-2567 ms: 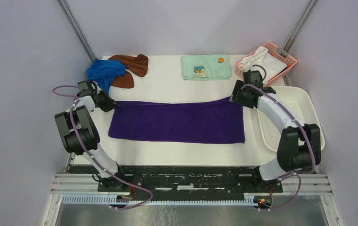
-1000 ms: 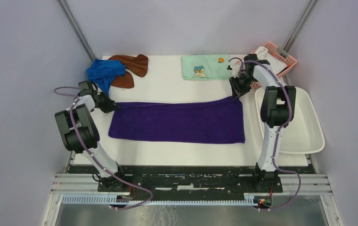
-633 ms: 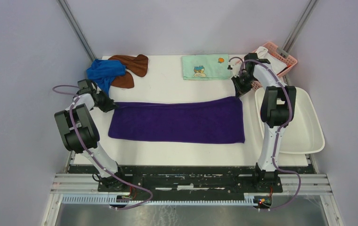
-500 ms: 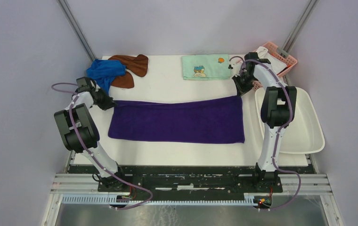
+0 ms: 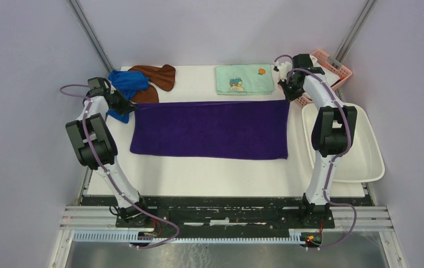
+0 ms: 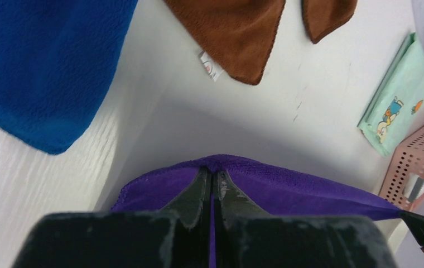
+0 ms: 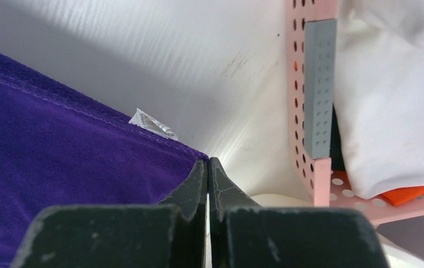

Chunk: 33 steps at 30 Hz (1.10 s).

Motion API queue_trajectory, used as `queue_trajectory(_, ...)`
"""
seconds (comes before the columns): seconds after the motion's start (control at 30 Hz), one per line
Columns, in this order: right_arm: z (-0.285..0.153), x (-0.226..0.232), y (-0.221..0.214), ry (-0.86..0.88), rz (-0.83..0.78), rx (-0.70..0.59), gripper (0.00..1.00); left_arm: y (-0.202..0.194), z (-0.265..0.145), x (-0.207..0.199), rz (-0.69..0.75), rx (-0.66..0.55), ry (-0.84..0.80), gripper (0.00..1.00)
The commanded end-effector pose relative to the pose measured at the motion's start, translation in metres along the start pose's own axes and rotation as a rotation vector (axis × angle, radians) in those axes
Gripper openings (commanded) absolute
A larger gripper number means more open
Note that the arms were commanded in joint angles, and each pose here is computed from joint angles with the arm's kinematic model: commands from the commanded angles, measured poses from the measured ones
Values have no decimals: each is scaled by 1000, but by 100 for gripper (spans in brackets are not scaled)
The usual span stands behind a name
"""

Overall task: Roll the towels
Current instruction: Fold the towel at the center of the board.

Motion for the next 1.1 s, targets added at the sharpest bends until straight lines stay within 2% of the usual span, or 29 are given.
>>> queue_trajectory(0.0,-19,-16,12,-156,-28,-62,1,21,3,-16,-16,-21,-59,3)
queue_trajectory(0.23,-28,-7,15,-254,-77,-95,1,20,0,-18,-13,-4,-70,3)
queue_trajectory(0.47,-42,24,2,-353,-232,-115,1,12,-19,-16,0,14,-36,3)
queue_trajectory(0.7,-54,38,-19,-367,-247,-122,1,6,-45,-7,1,-12,12,3)
queue_trajectory(0.83,-50,37,-22,-429,-262,-150,1,7,-49,-8,5,-25,10,3)
queue_trajectory(1.07,-40,17,-1,-527,-270,-150,0,24,-35,-22,-16,5,-82,3)
Point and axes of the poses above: each gripper's point midway between its finger pads, its own z axis out along the fingers, its own x axis along the line the jaws close on, y = z × x, the point moved 10 cm from there along -z, back along the fingers, and after that the axes turned 10 degrees about -z, right-handed, at the moved point
